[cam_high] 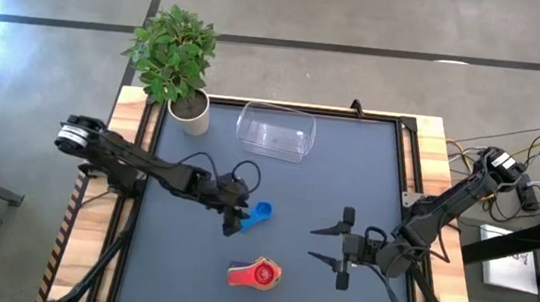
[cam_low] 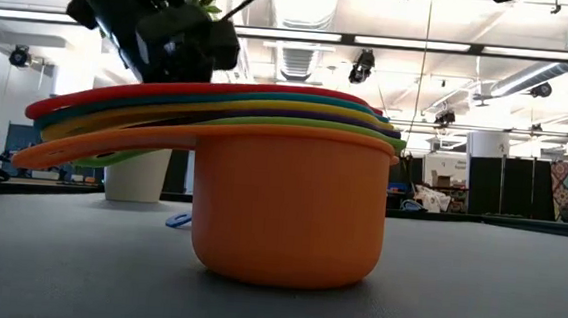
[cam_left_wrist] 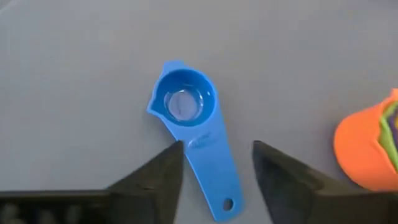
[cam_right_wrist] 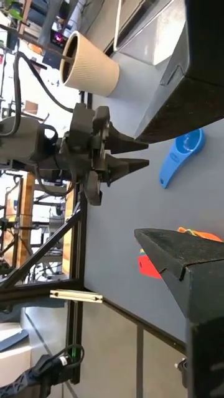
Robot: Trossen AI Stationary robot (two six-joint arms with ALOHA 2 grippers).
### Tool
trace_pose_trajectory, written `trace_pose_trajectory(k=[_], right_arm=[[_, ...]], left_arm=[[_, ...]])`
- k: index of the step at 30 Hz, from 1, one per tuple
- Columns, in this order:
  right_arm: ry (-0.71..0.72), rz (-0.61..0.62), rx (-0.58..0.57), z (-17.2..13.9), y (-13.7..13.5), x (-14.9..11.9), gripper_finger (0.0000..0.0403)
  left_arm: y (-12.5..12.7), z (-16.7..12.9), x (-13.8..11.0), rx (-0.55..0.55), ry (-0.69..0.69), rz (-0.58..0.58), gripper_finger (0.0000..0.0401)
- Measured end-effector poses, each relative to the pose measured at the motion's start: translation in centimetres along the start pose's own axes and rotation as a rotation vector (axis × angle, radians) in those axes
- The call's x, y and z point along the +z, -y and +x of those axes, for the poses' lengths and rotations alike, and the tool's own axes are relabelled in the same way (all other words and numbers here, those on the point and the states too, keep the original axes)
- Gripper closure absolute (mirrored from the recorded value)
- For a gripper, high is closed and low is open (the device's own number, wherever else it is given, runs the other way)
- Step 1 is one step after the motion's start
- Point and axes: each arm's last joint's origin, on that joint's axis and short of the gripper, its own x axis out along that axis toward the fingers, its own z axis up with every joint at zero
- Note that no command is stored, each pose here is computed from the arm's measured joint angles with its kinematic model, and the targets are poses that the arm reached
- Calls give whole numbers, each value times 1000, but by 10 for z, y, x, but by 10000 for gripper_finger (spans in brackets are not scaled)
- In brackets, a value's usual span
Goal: Nest measuring cups in basket
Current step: Stack the blue measuring cup on top of the red measuring cup
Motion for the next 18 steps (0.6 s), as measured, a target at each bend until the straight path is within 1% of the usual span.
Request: trace_pose_trajectory(k=[5,8,11,12,14,18], right_arm=[[-7,1,-1,0,0,-2,179],[-9,0,-1,0,0,-3,179],[-11,-2,-1,0,0,-4,179],[-11,-2,-1,0,1,-4,179],[-14,-5,-2,0,1,-5,179],[-16,-8,-1,0,1,-6,179]], left_arm=[[4,18,4,33,-56,-20,138],[6,32,5,98,-152,-31,104],[7,42,5,223,-237,-45,93],[8,45,6,247,-256,-46,93],[10,49,8,272,-257,-41,95],[16,55,10,259,-248,-35,102]])
